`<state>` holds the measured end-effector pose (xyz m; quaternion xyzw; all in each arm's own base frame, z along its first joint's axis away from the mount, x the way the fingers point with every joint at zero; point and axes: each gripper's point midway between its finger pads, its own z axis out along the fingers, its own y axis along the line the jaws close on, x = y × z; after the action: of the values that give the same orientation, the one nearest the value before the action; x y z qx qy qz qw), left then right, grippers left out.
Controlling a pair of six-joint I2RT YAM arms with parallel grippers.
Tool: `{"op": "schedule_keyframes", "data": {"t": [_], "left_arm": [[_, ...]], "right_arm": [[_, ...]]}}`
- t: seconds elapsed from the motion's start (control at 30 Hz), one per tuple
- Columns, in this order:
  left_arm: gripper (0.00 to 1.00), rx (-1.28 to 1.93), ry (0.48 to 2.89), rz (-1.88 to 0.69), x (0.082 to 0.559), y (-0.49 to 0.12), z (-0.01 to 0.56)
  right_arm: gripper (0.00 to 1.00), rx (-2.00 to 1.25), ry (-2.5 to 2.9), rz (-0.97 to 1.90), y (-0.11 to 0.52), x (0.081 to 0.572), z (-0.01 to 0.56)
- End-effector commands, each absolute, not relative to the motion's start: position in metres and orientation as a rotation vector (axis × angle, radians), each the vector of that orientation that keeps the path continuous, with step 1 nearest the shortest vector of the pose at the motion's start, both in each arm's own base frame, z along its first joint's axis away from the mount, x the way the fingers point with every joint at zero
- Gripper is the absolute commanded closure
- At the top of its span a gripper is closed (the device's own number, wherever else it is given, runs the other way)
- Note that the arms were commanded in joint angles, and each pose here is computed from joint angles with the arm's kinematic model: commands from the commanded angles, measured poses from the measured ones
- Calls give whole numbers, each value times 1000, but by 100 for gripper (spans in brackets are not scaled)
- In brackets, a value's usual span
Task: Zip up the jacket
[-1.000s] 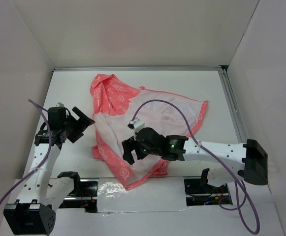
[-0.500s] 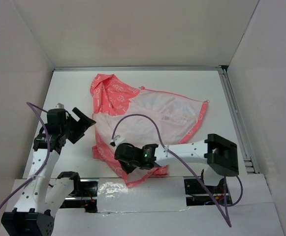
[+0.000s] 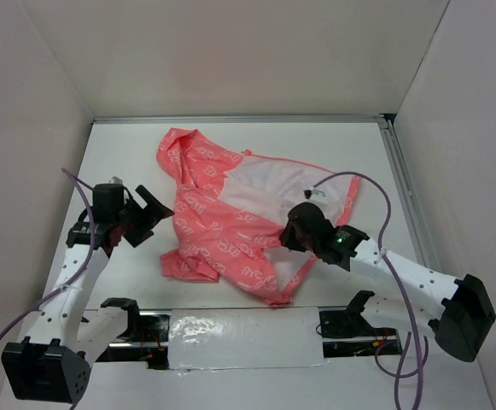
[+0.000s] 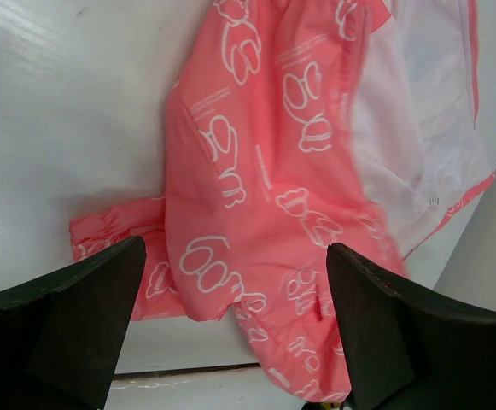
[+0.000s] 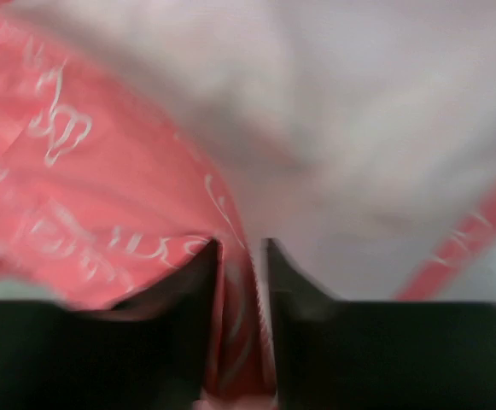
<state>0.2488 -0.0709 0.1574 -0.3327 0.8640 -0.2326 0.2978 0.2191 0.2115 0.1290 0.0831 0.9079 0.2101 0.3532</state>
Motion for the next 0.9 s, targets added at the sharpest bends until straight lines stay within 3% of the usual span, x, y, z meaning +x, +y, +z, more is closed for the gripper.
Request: {"op": "schedule_keyframes", "data": {"t": [0.0, 0.07, 0.1, 0.17, 0.43, 0.63, 0.87], "left_arm": [[1, -796, 2286, -673, 261, -83, 163], [1, -776, 2314, -677, 264, -89, 160], [1, -762, 2319, -678, 266, -91, 161], [1, -732, 2360, -686, 265, -102, 157], [1, -469, 2568, -796, 244, -168, 113], [1, -463, 2718, -722, 252, -179, 66], [1, -589, 2806, -498, 309, -158, 30]], "right_arm": [[56, 555, 2419, 271, 139, 212, 88], [42, 663, 2400, 168, 110, 220, 79], [24, 651, 2407, 160, 110, 224, 81], [2, 580, 2417, 133, 112, 225, 85], [0, 391, 2319, 304, 151, 251, 129], [0, 218, 2396, 435, 197, 260, 102], [1, 131, 2536, 392, 220, 260, 57]]}}
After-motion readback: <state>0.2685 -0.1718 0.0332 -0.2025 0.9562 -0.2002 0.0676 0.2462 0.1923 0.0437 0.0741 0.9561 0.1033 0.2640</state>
